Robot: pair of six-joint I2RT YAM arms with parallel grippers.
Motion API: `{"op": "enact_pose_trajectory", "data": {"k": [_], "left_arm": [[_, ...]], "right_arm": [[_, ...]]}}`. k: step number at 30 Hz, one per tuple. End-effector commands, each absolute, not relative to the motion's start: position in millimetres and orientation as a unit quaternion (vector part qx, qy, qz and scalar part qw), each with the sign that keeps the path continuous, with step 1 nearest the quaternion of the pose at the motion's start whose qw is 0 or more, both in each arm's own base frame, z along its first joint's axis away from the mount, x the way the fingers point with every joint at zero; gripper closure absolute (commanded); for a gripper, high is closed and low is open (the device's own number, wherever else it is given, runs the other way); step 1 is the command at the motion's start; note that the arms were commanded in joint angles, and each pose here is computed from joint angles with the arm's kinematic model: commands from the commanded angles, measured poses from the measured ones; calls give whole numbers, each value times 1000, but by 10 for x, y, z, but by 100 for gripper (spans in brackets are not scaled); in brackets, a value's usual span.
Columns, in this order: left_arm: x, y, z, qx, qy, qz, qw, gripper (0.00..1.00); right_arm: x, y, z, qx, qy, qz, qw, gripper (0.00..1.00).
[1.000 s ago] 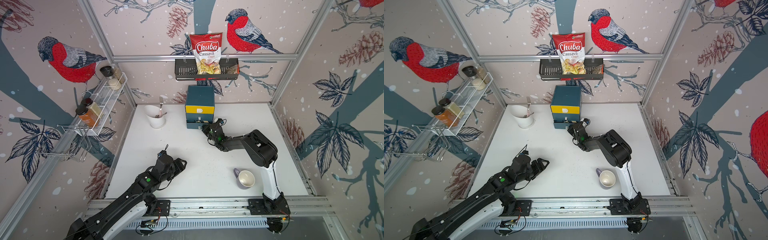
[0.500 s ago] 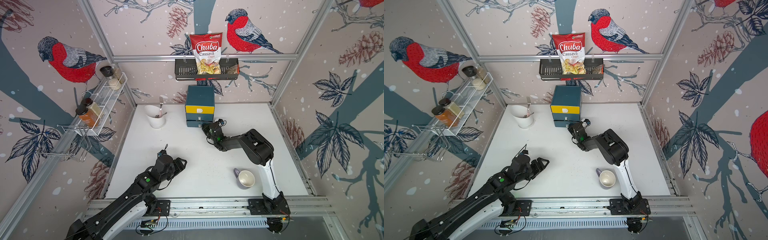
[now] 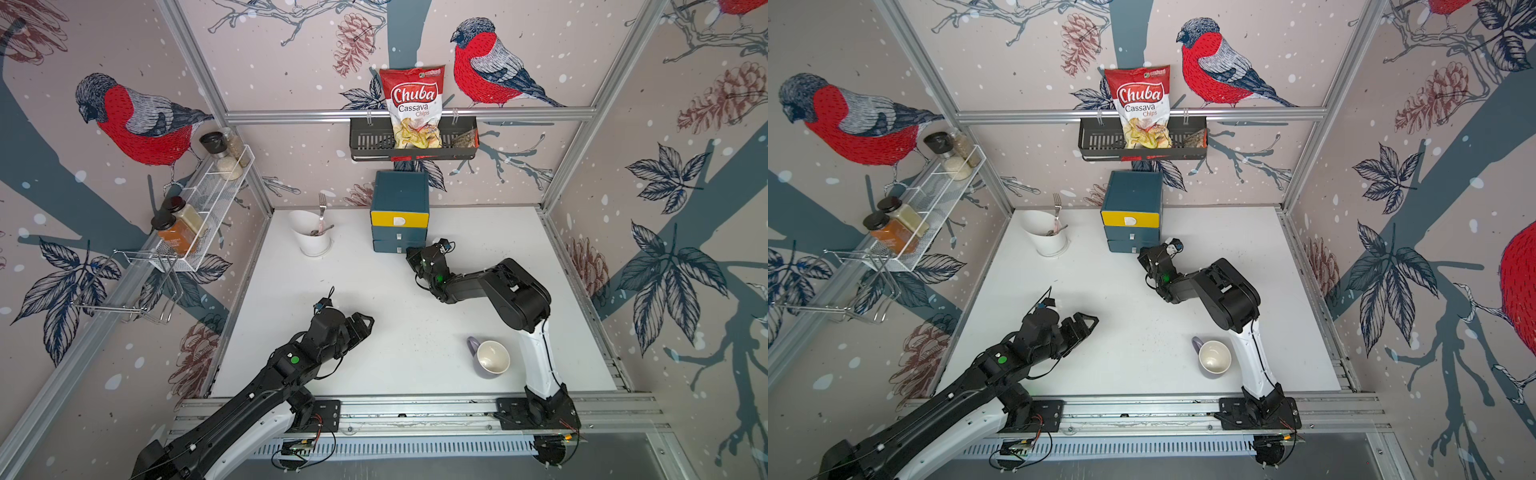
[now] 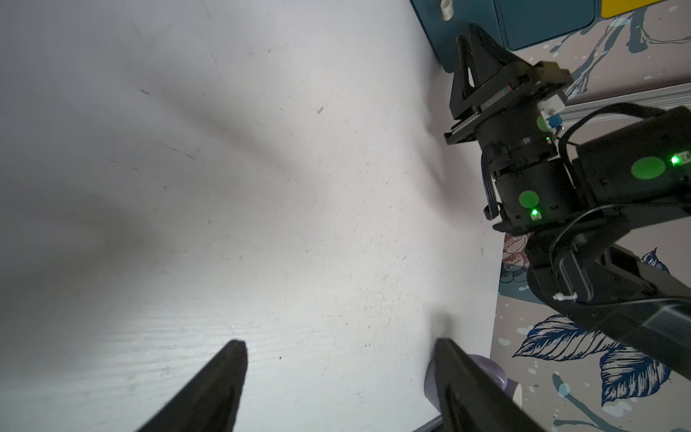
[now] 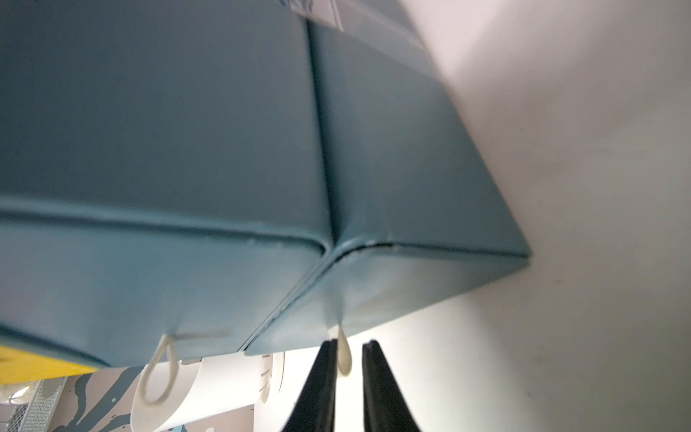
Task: Put the binder clips in the drawer according to color
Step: Close the drawer in the storage box, then reset both arms
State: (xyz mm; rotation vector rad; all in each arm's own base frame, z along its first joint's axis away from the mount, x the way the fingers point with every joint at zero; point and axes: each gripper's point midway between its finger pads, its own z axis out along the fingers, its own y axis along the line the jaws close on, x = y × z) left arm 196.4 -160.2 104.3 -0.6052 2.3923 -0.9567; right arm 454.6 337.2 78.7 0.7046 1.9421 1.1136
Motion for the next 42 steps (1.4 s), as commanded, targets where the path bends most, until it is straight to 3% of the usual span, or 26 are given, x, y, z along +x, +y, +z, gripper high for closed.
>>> {"op": "enact_pose_trajectory", "data": {"k": [1,5,8,9,10,14,16,19,23,27,37,42], "left_arm": [[2077,-1580,1206,-211,869,-349,282,1],[2248,-1463,1453,-197,863,-327,330,1],[2436,-1240,1760,-179,865,-255,394,1],[2502,-1138,1862,-179,865,-220,413,1],[2572,-1028,1963,-182,866,-181,430,1],[2824,-572,2208,-222,851,-16,475,1],[2960,-389,2279,-225,829,55,508,1],[3232,-382,2298,-121,811,109,563,2],[3382,-92,2096,-130,800,91,579,2],[3481,53,1805,-102,785,129,597,2],[3602,177,1411,-117,756,137,629,1],[3619,200,1490,-101,732,138,659,2]], "right_arm": [[4429,3189,1194,262,750,420,438,75],[4151,2776,1494,242,767,352,478,57],[3999,2317,1752,227,781,286,506,26],[3963,2137,1853,218,786,260,517,9],[3936,1962,1962,209,788,238,528,0],[3775,1221,2359,197,787,146,566,0],[3610,723,2503,241,766,77,591,0],[3421,201,2567,251,745,-3,618,0],[3233,-157,2396,230,711,-29,663,0],[3071,-282,2130,202,692,-82,688,0],[3149,-334,1651,157,684,-96,706,0],[3245,-388,1546,148,683,-88,710,0]]}}
